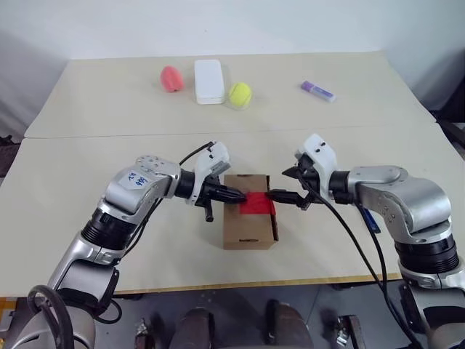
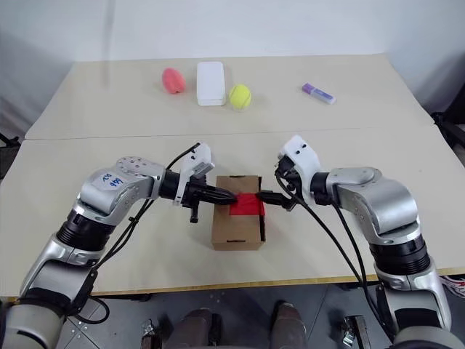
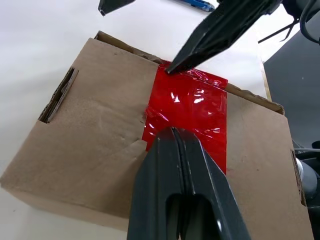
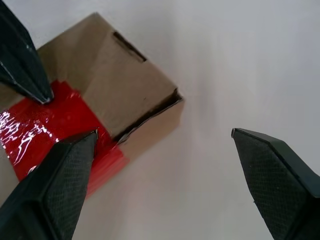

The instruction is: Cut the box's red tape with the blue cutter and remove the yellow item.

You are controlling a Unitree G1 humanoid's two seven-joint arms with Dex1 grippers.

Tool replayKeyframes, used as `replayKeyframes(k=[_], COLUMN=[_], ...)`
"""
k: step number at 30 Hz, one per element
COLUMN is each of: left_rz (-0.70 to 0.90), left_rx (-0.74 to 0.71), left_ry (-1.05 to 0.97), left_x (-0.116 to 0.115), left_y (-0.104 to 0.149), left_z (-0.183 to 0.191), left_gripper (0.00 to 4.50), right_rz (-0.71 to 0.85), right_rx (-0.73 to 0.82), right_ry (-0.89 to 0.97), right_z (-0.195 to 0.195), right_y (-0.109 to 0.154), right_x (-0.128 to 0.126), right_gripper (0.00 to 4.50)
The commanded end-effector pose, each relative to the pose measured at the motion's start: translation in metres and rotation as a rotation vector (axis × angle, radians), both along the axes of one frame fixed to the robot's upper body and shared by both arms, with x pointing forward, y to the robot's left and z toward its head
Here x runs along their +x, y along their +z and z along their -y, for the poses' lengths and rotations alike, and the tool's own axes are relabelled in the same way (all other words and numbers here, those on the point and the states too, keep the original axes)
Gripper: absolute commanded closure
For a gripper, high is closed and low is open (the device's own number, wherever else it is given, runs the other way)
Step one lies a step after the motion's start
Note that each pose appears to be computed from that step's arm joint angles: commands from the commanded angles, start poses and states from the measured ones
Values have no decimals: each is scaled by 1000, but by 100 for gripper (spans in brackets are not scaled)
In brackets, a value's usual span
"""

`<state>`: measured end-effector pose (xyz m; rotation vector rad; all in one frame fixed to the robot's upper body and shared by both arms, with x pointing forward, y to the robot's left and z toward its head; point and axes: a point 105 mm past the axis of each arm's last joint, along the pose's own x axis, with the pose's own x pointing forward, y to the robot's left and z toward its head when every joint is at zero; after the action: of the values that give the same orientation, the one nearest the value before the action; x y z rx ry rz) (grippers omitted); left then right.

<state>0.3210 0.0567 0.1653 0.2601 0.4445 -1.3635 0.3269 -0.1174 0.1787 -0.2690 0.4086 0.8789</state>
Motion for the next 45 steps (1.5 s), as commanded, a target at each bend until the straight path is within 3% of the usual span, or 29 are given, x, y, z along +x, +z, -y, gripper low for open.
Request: replayKeyframes(k=[1,15,20,26,30,34,45], left_rz=[-28,-27,-28,-26,-28,-37,-47], left_rx=[74,68,64,63,65,62,54], left_ry=[42,47,49,62,68,77,102], left_x=[4,7,5,5,3,-1,-7], left_y=[-19,-18,-18,-18,-19,-19,-19], left_z=[-6,-6,-5,-7,-9,-9,-9], left_gripper=[450,450,450,450,450,450,450], right_rz=[-3,-42,-55,-105,-291,-516,-730], right_rx=[-17,-318,-355,-184,123,251,352], right_ry=[9,-41,-15,-58,-116,-110,-10], right_z=[3,60,64,63,57,41,-5], right_y=[-3,-51,-59,-43,-28,-38,-51], right_x=[-2,-1,-6,-9,-14,-21,-17], right_gripper=[4,4,4,4,4,4,4])
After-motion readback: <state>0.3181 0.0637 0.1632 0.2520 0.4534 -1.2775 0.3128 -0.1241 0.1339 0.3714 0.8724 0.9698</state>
